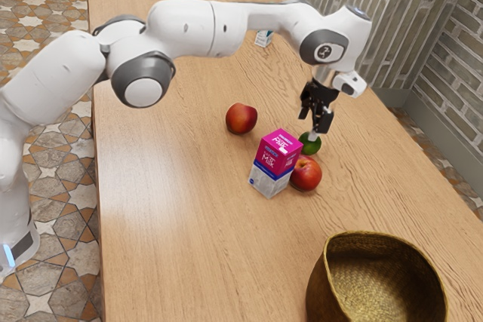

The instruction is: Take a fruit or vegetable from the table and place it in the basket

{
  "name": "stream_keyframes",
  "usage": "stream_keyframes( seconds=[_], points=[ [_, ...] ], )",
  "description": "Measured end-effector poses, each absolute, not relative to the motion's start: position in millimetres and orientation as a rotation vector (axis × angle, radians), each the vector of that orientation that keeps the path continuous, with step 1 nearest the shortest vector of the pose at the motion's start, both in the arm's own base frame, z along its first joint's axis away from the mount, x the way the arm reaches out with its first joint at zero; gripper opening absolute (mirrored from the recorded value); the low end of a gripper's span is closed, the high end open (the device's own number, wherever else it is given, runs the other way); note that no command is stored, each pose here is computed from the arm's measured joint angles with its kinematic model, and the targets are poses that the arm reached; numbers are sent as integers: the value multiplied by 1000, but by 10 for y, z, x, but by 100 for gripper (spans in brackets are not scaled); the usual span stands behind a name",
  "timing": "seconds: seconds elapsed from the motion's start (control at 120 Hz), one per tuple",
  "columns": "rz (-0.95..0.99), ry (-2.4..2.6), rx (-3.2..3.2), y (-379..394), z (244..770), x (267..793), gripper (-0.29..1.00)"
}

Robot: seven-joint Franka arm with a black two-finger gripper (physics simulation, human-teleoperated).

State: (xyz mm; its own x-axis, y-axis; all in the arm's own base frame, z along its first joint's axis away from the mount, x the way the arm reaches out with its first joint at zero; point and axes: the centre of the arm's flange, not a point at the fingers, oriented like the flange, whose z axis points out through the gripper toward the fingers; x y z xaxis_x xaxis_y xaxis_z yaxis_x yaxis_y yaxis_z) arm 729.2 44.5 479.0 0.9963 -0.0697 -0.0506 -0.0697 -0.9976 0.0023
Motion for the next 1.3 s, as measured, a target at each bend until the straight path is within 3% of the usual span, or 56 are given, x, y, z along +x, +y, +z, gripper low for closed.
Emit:
stream_keyframes(
  seconds=[1.3],
  points=[
    [-3,-102,3094,564,4156,7489,70]
  ],
)
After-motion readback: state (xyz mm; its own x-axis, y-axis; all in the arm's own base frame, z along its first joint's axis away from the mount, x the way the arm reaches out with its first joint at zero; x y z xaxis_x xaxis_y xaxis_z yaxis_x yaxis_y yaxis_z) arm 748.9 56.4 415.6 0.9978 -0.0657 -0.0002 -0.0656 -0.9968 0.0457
